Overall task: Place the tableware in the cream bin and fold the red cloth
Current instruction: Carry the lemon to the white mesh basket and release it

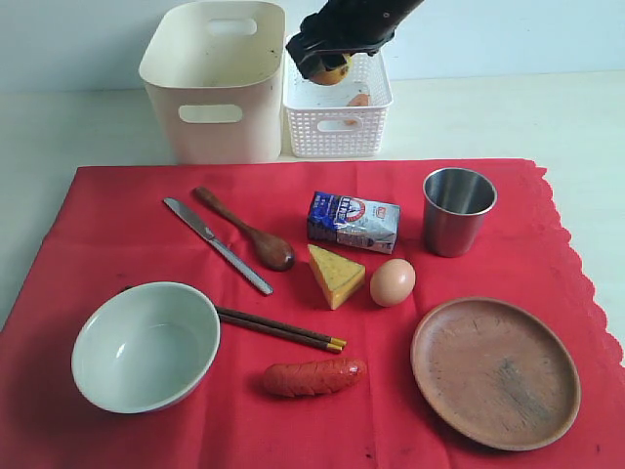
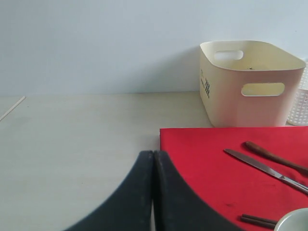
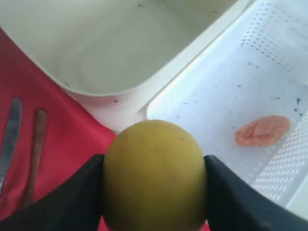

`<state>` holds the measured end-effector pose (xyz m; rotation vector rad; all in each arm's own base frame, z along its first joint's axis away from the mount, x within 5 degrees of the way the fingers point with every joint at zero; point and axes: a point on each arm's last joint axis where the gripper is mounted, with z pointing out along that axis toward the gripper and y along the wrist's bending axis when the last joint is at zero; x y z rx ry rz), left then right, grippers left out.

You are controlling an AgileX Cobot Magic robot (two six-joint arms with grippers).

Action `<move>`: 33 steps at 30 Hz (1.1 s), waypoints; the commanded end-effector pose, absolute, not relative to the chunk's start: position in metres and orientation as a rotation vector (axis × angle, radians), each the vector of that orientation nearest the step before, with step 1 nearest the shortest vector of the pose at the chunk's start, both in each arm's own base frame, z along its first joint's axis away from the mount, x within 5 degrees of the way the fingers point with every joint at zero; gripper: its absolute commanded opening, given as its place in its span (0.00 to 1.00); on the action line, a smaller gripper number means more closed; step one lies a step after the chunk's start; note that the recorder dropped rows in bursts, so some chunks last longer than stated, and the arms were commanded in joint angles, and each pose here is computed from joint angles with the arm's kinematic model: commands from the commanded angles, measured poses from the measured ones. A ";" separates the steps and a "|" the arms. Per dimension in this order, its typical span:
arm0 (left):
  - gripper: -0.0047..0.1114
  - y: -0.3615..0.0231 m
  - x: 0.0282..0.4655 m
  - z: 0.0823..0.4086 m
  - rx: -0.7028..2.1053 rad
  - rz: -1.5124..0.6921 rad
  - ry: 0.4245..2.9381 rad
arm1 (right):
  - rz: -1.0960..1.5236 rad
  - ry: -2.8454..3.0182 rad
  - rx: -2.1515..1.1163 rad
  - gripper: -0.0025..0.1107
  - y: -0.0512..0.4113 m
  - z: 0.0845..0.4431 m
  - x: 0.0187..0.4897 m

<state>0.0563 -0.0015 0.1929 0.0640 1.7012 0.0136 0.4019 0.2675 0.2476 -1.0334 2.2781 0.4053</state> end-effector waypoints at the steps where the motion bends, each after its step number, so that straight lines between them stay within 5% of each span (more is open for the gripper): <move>1: 0.04 -0.001 0.056 0.194 0.059 0.014 1.691 | 0.369 2.287 -0.981 0.02 0.260 0.232 0.417; 14: 0.04 -0.001 0.056 0.194 0.059 0.014 1.691 | 0.387 2.251 -0.650 0.05 0.268 0.187 0.447; 27: 0.04 -0.001 0.056 0.194 0.059 0.014 1.691 | 0.381 2.240 -0.626 0.40 0.269 0.173 0.452; 33: 0.04 -0.001 0.056 0.194 0.059 0.014 1.691 | 0.373 2.223 -0.613 0.65 0.271 0.159 0.456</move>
